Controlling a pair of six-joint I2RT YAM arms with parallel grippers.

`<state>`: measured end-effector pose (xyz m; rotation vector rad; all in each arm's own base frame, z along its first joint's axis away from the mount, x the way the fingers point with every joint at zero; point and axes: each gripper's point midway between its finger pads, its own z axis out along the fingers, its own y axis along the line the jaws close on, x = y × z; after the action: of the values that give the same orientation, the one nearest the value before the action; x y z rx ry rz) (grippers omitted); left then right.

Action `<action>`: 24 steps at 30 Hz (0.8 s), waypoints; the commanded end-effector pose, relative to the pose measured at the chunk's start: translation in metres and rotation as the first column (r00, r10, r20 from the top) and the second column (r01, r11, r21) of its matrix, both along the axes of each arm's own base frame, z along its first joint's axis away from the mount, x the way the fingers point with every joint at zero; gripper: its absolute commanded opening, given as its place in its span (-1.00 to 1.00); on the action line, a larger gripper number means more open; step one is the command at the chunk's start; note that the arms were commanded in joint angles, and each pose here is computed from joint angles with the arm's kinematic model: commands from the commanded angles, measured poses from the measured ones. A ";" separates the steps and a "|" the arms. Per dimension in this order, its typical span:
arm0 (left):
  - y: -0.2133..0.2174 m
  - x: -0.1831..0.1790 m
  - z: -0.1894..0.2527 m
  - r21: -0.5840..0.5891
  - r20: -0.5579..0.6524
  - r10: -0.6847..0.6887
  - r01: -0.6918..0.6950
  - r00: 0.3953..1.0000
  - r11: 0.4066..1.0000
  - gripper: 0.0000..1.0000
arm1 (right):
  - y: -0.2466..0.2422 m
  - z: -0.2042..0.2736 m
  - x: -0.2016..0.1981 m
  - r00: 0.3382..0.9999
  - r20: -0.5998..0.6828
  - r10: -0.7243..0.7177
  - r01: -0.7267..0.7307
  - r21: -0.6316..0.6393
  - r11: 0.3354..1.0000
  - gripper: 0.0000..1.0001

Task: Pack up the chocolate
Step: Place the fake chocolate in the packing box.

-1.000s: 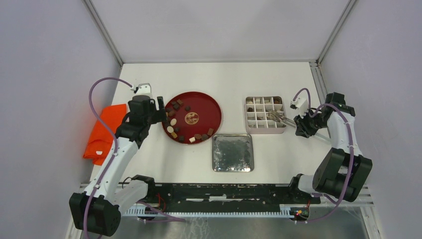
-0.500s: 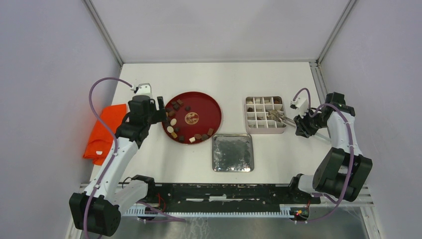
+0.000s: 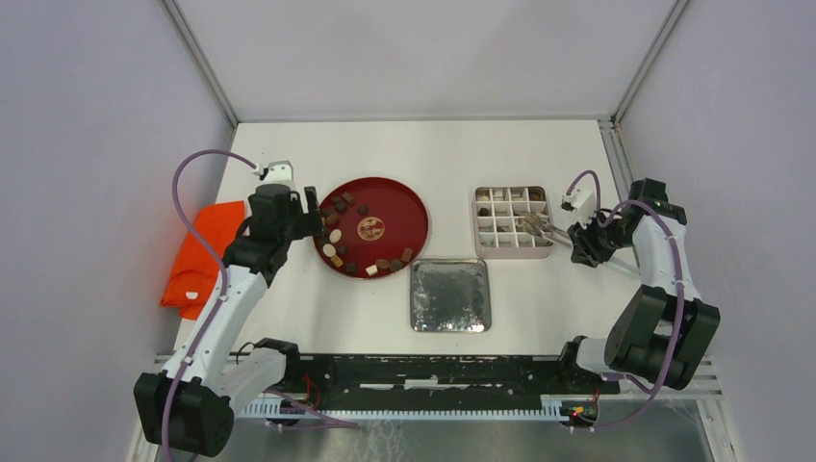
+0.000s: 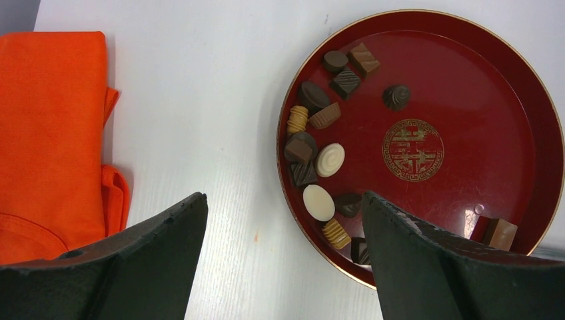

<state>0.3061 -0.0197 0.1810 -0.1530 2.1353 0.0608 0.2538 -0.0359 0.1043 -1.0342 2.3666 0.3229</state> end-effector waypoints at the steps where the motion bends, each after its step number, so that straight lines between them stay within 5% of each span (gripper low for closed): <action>1: 0.001 0.007 0.011 0.021 0.046 -0.021 0.020 0.999 1.000 0.82 | -0.001 0.012 0.007 0.999 0.042 0.017 -0.017 -0.003 1.000 -0.17; 24: 0.001 0.006 0.010 0.021 0.043 -0.019 0.018 0.999 1.000 0.82 | -0.011 0.024 0.021 0.997 0.071 0.031 -0.028 -0.048 0.998 -0.48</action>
<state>0.3061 -0.0198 0.1810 -0.1532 2.1353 0.0602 0.2627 -0.0449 0.1156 -1.0673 2.3544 0.2608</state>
